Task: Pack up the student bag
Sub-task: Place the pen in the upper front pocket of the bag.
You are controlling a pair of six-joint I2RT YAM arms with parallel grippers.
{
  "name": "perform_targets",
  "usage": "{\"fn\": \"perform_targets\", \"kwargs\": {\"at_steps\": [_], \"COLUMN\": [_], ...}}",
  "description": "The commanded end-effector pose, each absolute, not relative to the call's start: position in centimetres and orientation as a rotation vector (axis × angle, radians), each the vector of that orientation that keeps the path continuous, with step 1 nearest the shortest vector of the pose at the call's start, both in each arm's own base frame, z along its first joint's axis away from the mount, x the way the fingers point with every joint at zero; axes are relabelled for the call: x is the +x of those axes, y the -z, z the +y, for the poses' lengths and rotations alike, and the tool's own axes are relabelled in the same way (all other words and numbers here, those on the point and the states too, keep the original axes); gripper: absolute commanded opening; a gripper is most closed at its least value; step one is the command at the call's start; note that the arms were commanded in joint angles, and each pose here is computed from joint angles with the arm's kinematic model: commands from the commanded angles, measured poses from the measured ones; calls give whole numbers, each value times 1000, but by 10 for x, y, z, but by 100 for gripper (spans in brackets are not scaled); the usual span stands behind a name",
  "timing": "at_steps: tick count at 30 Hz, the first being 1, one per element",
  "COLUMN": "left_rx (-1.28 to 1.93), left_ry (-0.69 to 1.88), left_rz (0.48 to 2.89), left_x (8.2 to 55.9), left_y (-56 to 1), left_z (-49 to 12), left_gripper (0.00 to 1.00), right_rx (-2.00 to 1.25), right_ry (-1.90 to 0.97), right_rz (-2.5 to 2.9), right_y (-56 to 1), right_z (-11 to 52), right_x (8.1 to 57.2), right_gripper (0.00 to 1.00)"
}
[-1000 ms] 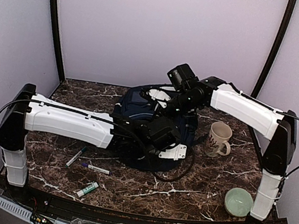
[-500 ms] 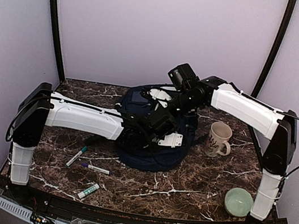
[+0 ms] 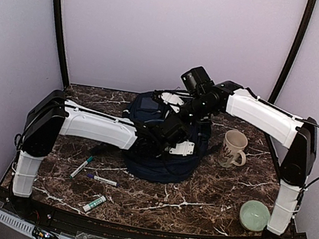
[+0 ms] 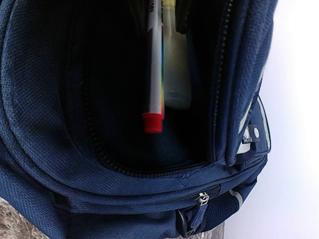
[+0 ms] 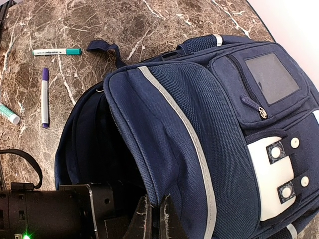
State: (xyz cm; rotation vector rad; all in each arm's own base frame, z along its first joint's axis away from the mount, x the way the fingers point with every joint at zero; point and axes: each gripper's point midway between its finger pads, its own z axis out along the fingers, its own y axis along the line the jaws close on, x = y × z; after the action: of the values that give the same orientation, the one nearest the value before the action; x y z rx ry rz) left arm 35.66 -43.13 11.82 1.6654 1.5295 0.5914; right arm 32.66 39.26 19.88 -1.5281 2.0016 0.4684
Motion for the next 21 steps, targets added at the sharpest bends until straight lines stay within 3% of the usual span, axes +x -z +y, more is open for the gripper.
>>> {"fn": "perform_targets", "kwargs": {"at_steps": [1, 12, 21], "left_rx": [1524, 1488, 1376], "left_ry": [-562, -478, -187], "left_rz": [1601, 1557, 1935], "left_x": [376, 299, 210], "left_y": [-143, -184, -164], "left_z": [-423, -429, -374], "left_gripper": [27, 29, 31], "right_rx": [-1533, -1543, -1560], "right_ry": [-569, -559, -571], "right_rz": [1910, 1907, 1912], "right_y": [-228, -224, -217], "right_z": [410, 409, 409], "right_x": [313, 313, 310], "right_gripper": [0, 0, 0]}}
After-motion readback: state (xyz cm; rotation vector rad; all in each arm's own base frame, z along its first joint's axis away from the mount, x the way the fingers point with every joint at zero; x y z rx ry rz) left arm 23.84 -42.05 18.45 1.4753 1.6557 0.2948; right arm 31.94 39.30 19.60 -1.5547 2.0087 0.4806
